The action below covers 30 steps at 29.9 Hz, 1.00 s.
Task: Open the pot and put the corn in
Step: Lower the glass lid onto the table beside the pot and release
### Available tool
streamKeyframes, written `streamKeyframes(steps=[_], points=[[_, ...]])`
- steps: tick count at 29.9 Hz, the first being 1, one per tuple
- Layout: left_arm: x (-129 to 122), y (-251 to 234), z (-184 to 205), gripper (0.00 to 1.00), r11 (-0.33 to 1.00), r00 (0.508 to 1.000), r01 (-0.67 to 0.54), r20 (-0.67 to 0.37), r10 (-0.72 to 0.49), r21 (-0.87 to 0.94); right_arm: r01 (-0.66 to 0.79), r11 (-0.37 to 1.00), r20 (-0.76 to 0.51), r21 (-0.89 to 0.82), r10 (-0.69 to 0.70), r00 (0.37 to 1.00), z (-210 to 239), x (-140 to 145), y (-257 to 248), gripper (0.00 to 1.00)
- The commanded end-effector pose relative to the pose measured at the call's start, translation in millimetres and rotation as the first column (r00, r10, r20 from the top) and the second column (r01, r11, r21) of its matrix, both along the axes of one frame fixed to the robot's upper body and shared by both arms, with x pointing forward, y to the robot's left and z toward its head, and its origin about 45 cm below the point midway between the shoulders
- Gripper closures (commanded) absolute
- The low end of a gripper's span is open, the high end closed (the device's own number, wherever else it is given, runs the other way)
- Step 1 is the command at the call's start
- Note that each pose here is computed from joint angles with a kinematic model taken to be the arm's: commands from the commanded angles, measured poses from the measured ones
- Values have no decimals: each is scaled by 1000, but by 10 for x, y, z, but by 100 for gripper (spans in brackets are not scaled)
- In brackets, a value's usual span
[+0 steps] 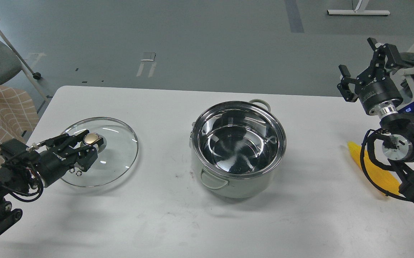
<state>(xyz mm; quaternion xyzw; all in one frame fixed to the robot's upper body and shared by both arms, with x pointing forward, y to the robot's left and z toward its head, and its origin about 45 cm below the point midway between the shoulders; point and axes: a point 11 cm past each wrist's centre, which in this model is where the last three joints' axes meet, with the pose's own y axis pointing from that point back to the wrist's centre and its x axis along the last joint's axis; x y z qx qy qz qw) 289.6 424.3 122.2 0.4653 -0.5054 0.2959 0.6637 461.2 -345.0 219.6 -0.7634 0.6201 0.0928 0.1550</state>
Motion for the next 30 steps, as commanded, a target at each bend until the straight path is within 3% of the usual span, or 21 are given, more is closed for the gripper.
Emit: streamKeyframes(steps=[1,30], points=[[18,-40,-26,75,1000,1000,-5,24,5,-11,2,1000,-3,-1,-2,1000,-12,-8,-11,0],[-138,23,-262,74,995,996,-86,-10,85,-50,4,1000,-12,-1,-4,1000,-55,-32,-22,0]])
